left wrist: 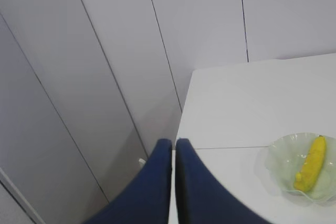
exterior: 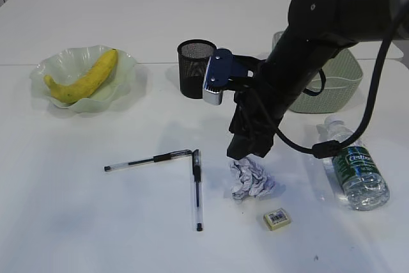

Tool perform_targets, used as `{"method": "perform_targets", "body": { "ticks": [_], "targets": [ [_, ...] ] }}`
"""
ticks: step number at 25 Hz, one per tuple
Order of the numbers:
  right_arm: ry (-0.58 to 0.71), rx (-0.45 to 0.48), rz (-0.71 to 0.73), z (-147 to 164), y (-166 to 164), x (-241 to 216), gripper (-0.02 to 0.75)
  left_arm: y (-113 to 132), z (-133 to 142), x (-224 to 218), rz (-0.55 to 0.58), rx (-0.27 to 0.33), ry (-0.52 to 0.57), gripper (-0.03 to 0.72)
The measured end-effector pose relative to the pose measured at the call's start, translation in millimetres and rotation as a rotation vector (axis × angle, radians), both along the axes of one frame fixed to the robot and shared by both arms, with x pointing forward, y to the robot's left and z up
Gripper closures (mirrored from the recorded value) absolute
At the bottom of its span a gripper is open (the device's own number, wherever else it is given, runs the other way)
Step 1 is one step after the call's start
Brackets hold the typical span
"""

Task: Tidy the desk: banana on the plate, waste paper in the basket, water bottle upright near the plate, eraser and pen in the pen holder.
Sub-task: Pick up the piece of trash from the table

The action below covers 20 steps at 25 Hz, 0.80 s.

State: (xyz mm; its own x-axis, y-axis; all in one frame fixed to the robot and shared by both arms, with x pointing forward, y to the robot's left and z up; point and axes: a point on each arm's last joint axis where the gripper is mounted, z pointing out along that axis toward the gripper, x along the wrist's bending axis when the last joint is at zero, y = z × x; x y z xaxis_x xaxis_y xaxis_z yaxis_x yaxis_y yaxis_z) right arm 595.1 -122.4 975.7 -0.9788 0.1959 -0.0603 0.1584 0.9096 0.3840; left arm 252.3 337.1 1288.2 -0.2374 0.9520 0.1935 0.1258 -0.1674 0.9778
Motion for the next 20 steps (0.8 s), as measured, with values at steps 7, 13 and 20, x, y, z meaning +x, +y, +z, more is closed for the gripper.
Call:
{"method": "perform_targets", "body": {
  "ticks": [7, 13, 20],
  "targets": [
    [0.004, -0.015, 0.005, -5, 0, 1, 0.334, 0, 0, 0, 0.000, 0.000, -0.001, 0.704],
    [0.026, -0.036, 0.040, -15, 0, 2, 0.333, 0, 0, 0, 0.000, 0.000, -0.001, 0.704],
    [0.016, -0.088, 0.087, -17, -4, 1, 0.330, 0, -1, 0, 0.004, -0.003, 0.011, 0.704]
  ]
}}
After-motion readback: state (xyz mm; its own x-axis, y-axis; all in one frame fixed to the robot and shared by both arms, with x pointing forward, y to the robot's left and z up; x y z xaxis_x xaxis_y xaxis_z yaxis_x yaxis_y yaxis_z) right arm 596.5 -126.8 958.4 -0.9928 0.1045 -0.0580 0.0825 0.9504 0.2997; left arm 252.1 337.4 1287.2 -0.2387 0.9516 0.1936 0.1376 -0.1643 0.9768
